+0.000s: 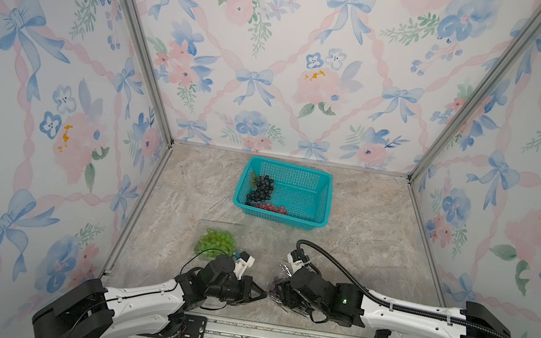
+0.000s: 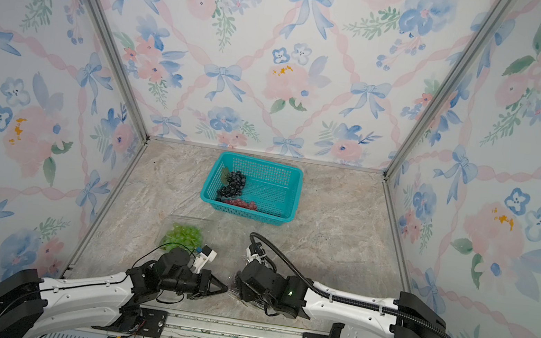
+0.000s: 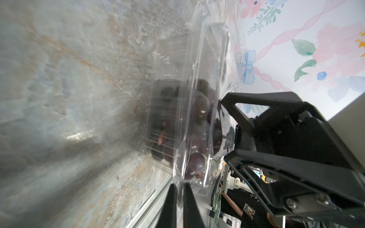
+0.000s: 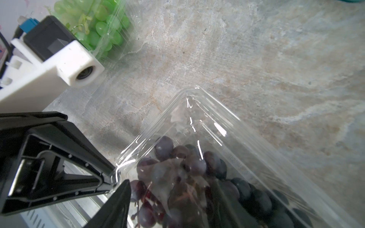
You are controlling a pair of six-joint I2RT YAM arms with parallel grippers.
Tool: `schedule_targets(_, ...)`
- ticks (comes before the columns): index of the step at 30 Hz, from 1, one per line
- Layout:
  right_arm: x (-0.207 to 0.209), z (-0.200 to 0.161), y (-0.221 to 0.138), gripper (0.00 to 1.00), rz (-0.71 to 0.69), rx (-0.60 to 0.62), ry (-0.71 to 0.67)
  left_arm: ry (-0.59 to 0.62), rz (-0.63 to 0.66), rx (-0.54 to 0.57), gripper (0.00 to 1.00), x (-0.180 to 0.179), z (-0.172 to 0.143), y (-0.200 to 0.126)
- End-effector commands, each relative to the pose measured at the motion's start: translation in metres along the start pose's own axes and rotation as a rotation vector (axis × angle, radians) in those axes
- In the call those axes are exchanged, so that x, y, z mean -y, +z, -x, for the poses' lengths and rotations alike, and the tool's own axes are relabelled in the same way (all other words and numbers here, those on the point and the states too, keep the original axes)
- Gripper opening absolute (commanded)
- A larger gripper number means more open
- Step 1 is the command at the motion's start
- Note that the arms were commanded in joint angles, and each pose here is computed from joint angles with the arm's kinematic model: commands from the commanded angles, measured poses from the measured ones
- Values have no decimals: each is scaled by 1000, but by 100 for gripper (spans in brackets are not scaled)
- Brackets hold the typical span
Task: Pack grapes into containers
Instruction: Close the packing box at the center of the board, then adjust the packing box at the center of the board.
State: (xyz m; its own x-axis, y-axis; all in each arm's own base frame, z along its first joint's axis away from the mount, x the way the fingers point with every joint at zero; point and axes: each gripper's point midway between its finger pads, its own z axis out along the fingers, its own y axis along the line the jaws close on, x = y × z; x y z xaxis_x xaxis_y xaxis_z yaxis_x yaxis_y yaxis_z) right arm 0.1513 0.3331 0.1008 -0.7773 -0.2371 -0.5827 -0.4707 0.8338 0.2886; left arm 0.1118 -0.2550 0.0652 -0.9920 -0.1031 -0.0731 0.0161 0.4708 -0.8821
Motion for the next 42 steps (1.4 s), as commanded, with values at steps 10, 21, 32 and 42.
schedule_targets(10, 48, -16, -77, 90, 9, -55, 135, 38, 52, 58, 21, 1, 11, -3)
schedule_targets(21, 56, -57, -86, 97, 172, -58, 394, 106, 12, 115, 39, 31, 28, -6)
schedule_targets(32, 27, -28, -63, 97, 229, -27, 389, 125, 42, 160, 40, 34, 41, -11)
schedule_targets(42, 32, 28, -45, 97, 287, 32, 410, 162, 25, 274, 41, 56, 69, -28)
